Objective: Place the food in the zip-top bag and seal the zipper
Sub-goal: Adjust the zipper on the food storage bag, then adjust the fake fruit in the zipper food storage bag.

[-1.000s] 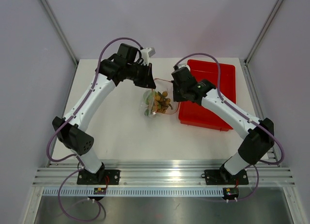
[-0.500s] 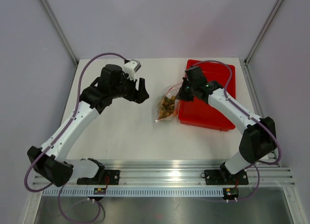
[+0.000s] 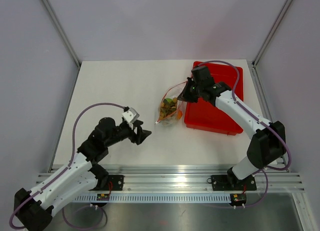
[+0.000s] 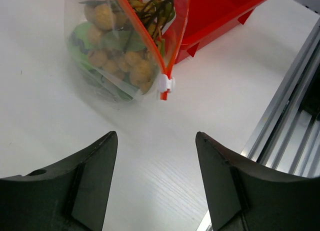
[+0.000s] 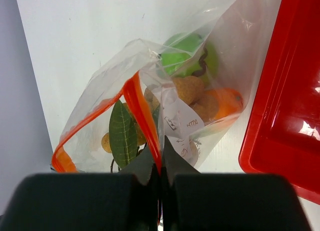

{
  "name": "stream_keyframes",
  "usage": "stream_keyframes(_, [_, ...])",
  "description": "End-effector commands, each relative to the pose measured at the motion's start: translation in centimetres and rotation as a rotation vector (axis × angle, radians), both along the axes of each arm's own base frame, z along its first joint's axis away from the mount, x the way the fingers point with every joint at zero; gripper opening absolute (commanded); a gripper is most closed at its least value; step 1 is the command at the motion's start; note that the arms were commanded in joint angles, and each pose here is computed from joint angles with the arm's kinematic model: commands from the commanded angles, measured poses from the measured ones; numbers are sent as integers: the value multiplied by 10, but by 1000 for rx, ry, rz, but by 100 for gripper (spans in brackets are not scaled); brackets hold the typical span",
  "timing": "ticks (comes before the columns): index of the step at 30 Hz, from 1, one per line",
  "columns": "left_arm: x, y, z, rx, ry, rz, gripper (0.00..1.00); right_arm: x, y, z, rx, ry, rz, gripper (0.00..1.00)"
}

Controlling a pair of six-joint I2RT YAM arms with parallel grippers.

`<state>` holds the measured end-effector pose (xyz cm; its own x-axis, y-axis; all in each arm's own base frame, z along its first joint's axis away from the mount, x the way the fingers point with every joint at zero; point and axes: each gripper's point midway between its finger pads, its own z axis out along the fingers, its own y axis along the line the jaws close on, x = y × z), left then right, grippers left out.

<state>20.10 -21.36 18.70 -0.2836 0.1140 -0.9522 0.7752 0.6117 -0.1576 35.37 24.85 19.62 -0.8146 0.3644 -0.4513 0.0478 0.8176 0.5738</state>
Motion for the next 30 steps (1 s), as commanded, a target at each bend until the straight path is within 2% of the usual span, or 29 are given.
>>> stream_keyframes(1, [11,-10,38,-57,-240,-25,66,6,7,32,63,-71,13,0])
stream_keyframes(6, [10,-30,20,-72,-162,-42,63,9,11,31,87,-69,17,0])
stream_keyframes(8, [18,-34,10,-68,-141,3,62,9,13,31,97,-69,21,0])
stream_keyframes(15, [22,-54,4,-115,-178,53,60,7,14,31,107,-61,39,0])
stream_keyframes(18, [30,-59,7,-106,-193,71,56,7,12,30,104,-56,37,0])
stream_keyframes(19, [32,-60,6,-100,-196,70,51,7,11,30,103,-57,38,0])
stream_keyframes(23, [42,-62,12,-124,-191,125,17,5,9,31,106,-56,37,0])
stream_keyframes(26, [42,-65,22,-151,-198,118,0,4,6,30,107,-59,32,0])
stream_keyframes(30, [40,-63,36,-165,-210,114,0,2,5,27,108,-51,31,0])
